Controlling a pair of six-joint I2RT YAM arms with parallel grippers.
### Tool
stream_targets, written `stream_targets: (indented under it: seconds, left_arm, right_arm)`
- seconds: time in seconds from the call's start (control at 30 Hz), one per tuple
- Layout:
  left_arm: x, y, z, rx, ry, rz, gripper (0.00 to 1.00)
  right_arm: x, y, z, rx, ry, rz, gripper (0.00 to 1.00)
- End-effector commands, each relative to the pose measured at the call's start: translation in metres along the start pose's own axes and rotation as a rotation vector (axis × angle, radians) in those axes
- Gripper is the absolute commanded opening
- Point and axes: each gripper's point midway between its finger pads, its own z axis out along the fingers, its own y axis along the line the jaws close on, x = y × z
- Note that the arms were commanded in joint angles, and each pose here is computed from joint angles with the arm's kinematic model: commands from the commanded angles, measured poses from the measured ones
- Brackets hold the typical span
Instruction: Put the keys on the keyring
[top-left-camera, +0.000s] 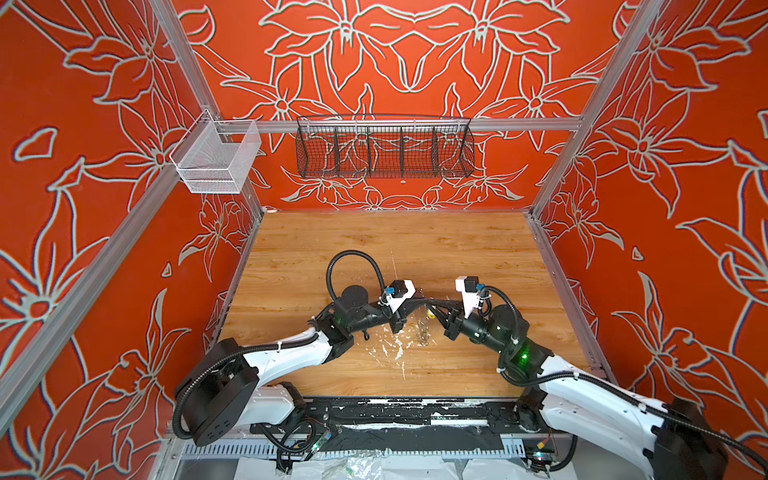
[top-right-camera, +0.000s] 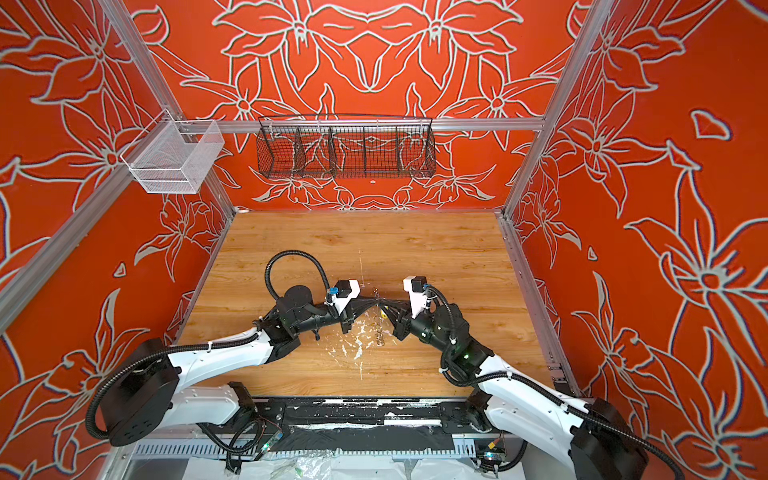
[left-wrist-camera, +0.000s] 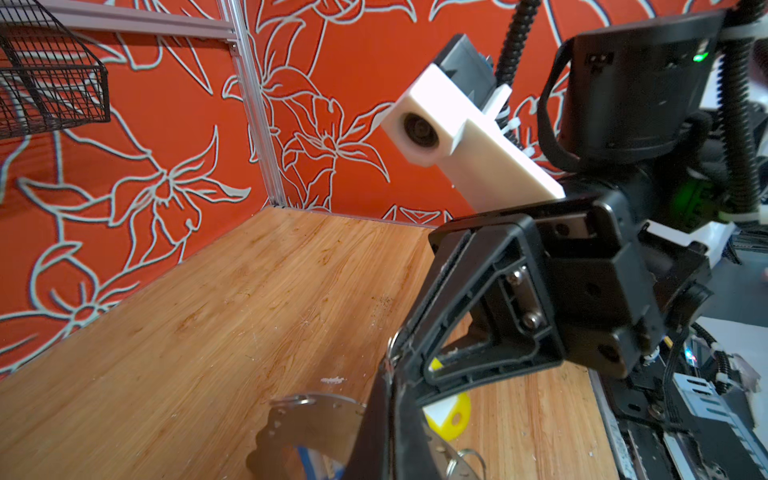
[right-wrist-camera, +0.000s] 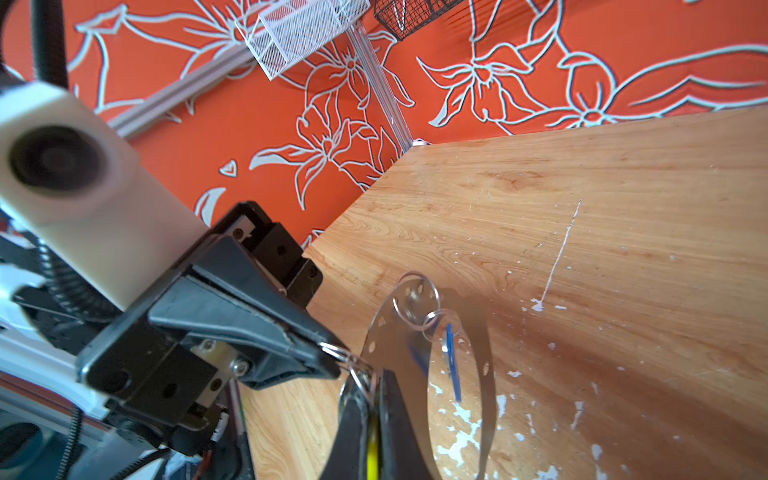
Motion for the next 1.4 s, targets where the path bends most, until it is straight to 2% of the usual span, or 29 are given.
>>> stream_targets:
  seconds: [0.0, 0.2, 0.37, 0.4, 0.43, 0.6, 0.73, 1.03, 1.37]
  left_arm:
    - [-0.041, 0.002, -0.008, -0.020, -0.152, 0.060, 0.00]
    - [-0.044, 0.002, -0.012, -0.030, -0.161, 0.064, 0.00]
    - [-0.044, 0.002, -0.012, -0.033, -0.150, 0.062, 0.00]
    - [-0.044, 0.003, -0.011, -0.035, -0.144, 0.062, 0.02]
    - [-0.043, 0.004, -0.010, -0.036, -0.131, 0.058, 0.11]
    - [-0.041, 0.004, -0.006, -0.020, -0.085, 0.062, 0.37]
    - [-0.039, 0.004, -0.003, -0.011, -0.035, 0.066, 0.44]
    - [-0.030, -0.002, 0.004, 0.058, 0.085, 0.102, 0.47]
    - [-0.017, 0.000, 0.016, 0.100, 0.210, 0.091, 0.47]
  right_arm:
    - [-0.010, -0.023, -0.002, 0.122, -0.045, 0.140, 0.00]
    - [-0.005, -0.030, 0.001, 0.186, -0.001, 0.215, 0.00]
    - [-0.008, -0.035, -0.002, 0.227, -0.007, 0.223, 0.00]
    - [-0.010, -0.033, -0.003, 0.228, -0.006, 0.210, 0.00]
    - [-0.012, -0.031, -0.004, 0.226, -0.006, 0.196, 0.00]
    - [-0.021, -0.021, -0.004, 0.220, 0.006, 0.117, 0.00]
    - [-0.023, -0.025, -0.006, 0.257, 0.008, 0.054, 0.00]
    - [-0.028, -0.033, -0.015, 0.325, 0.006, -0.042, 0.00]
    - [-0.024, -0.025, -0.018, 0.259, -0.005, -0.111, 0.00]
